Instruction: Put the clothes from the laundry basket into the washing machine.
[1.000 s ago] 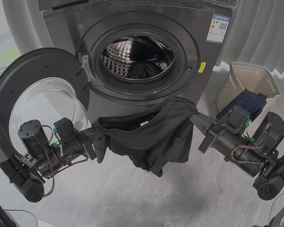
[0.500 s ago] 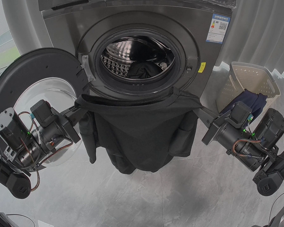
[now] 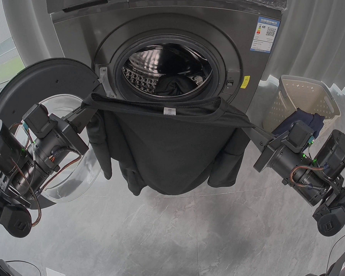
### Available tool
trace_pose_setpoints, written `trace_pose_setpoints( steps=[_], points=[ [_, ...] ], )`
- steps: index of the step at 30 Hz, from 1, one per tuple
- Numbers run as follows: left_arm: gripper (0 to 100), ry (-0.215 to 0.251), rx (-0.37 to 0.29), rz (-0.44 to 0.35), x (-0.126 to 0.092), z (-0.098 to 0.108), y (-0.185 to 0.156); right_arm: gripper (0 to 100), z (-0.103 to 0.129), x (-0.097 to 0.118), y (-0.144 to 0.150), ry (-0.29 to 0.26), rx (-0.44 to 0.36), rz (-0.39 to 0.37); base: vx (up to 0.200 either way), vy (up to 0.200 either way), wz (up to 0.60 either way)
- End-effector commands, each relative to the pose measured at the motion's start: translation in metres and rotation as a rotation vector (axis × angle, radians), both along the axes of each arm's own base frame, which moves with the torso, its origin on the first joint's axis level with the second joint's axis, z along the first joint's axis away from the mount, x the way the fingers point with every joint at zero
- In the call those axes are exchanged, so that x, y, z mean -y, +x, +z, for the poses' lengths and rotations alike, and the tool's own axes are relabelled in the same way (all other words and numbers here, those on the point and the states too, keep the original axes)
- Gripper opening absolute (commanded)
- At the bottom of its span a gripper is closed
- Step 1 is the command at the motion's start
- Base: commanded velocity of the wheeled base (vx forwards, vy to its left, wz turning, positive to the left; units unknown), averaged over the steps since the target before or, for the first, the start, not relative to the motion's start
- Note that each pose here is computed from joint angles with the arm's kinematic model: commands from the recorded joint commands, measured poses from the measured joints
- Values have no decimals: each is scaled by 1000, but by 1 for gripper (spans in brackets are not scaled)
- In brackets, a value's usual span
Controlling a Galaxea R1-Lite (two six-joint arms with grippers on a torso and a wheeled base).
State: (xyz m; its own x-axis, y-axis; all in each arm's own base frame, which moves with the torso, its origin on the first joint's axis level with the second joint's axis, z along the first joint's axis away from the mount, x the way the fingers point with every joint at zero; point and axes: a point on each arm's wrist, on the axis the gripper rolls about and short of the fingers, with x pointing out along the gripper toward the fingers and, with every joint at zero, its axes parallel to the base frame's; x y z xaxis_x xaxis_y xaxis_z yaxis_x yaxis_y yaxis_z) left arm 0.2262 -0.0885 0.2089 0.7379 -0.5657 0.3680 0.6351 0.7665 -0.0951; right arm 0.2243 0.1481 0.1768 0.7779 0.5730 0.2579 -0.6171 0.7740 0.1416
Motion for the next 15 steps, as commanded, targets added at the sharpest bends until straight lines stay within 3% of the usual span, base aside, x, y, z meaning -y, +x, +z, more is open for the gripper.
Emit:
trace_pose_setpoints(
  steps=[1, 15],
  points=[
    [0, -2, 5, -5, -1, 1, -5, 0, 6, 1, -1, 14, 19, -2, 0, 0, 0],
    [0, 18, -22, -4, -1, -7, -8, 0, 23, 5, -6, 52, 75, -8, 0, 0, 0]
  ],
)
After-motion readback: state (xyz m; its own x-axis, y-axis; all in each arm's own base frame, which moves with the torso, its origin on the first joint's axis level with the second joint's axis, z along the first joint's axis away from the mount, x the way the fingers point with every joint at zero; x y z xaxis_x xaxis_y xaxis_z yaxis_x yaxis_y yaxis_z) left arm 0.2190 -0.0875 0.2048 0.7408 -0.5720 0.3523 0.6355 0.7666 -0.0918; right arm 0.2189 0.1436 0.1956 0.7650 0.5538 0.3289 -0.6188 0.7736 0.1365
